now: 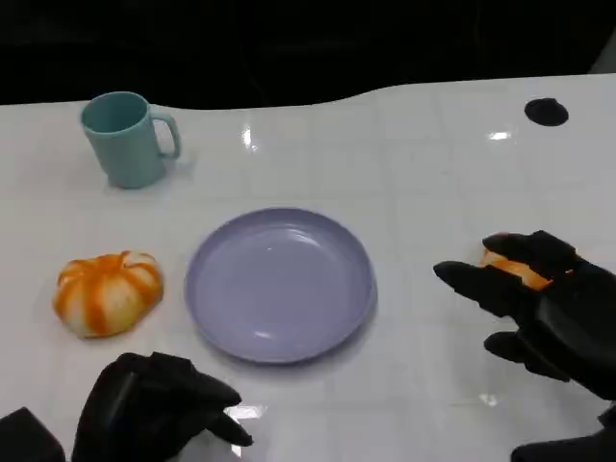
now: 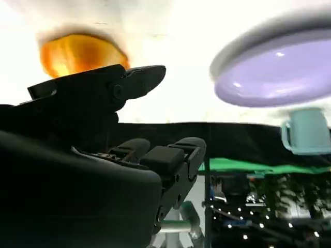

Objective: Grasp the bread from the table and place it into the plate.

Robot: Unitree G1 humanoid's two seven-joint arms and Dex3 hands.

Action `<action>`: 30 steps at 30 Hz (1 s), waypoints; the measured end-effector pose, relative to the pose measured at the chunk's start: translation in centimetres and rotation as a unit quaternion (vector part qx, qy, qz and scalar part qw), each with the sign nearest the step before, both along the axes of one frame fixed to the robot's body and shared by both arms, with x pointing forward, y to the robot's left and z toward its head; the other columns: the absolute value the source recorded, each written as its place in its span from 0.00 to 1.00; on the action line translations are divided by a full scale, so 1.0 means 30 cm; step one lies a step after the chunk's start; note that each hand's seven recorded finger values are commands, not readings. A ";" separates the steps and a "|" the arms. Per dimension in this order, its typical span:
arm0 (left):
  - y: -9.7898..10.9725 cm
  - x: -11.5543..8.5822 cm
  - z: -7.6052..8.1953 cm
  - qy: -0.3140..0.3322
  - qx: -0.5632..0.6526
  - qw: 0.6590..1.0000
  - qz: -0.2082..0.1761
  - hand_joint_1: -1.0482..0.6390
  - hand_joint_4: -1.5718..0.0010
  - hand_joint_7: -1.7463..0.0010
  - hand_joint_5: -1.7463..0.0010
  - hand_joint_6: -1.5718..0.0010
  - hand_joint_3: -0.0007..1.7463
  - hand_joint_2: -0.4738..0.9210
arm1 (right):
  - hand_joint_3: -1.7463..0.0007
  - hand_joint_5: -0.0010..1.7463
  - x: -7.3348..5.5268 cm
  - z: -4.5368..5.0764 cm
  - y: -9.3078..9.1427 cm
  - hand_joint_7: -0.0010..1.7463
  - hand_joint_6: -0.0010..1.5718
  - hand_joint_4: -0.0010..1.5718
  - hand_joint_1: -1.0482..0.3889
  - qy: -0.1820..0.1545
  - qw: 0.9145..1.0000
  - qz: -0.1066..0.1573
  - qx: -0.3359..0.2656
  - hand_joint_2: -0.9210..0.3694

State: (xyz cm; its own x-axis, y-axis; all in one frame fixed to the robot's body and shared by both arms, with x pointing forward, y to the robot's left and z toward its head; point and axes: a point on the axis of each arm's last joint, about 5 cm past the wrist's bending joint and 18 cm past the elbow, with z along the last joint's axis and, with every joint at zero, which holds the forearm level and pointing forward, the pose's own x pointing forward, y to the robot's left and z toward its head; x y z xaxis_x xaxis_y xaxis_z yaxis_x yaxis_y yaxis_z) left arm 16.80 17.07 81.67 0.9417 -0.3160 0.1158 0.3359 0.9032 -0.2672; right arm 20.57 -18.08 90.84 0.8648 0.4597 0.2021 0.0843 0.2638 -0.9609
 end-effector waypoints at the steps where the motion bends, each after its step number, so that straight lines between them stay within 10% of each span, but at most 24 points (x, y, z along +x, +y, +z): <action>1: 0.000 0.000 0.000 0.000 0.000 1.000 0.000 0.00 0.00 0.93 0.80 0.00 0.00 0.90 | 1.00 0.24 0.002 0.002 0.003 0.00 0.22 0.00 0.41 0.001 1.000 -0.009 -0.012 0.04; 14: 0.000 0.003 0.000 0.001 -0.001 1.000 0.000 0.00 0.00 0.93 0.80 0.00 0.00 0.90 | 1.00 0.28 0.067 0.020 0.040 0.01 0.22 0.02 0.43 0.010 0.992 -0.072 -0.104 0.11; 30: 0.001 0.002 0.000 0.001 0.000 1.000 0.004 0.00 0.00 0.93 0.79 0.00 0.00 0.90 | 1.00 0.28 0.146 -0.032 0.043 0.00 0.23 0.03 0.44 0.046 0.981 -0.116 -0.148 0.10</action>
State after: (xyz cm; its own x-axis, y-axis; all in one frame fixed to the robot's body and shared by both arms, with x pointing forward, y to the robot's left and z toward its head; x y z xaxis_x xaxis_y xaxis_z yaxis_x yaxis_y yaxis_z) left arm 16.87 17.09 81.68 0.9442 -0.3090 0.1142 0.3288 0.9055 -0.2683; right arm 24.97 -16.77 89.88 0.9616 0.2743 0.0056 0.0186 -0.0448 -0.9988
